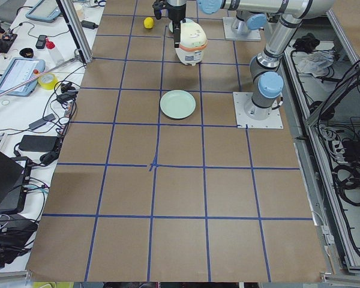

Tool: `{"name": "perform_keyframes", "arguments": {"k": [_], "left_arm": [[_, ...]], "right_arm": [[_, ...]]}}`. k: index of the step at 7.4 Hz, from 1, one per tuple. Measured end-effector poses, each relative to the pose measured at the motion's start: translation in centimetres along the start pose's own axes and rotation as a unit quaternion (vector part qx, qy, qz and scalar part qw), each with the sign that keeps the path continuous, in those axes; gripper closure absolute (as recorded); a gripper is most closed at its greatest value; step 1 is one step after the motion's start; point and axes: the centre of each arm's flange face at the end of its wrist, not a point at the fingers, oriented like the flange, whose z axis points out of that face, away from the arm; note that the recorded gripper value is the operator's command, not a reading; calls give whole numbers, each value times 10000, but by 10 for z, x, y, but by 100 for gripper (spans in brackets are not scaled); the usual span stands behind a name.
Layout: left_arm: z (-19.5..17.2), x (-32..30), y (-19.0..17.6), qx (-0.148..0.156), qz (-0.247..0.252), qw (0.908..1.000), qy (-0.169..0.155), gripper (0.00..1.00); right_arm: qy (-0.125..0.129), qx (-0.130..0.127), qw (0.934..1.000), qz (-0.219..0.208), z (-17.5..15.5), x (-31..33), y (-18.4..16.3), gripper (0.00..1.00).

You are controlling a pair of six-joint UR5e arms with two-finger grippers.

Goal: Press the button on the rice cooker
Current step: 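Press down on the green button atop the rice cooker with the right gripper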

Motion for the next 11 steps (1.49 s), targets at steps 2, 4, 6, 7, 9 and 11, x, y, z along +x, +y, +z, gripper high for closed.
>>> {"name": "perform_keyframes", "arguments": {"k": [2,4,6,7,9,11], "left_arm": [[0,0,0,0,0,10000,0,0],[0,0,0,0,0,10000,0,0],[0,0,0,0,0,10000,0,0],[0,0,0,0,0,10000,0,0],[0,0,0,0,0,10000,0,0],[0,0,0,0,0,10000,0,0]], "right_arm": [[1,1,10000,-8,2,0,0,91],[1,-14,10000,-11,3,-1,0,91],[-17,-42,10000,-9,6,-1,-1,91],[-67,-63,10000,-6,7,-2,-1,91],[-130,-49,9999,-5,6,-3,-3,91],[-129,66,9999,-16,-8,-5,-4,91]]}}
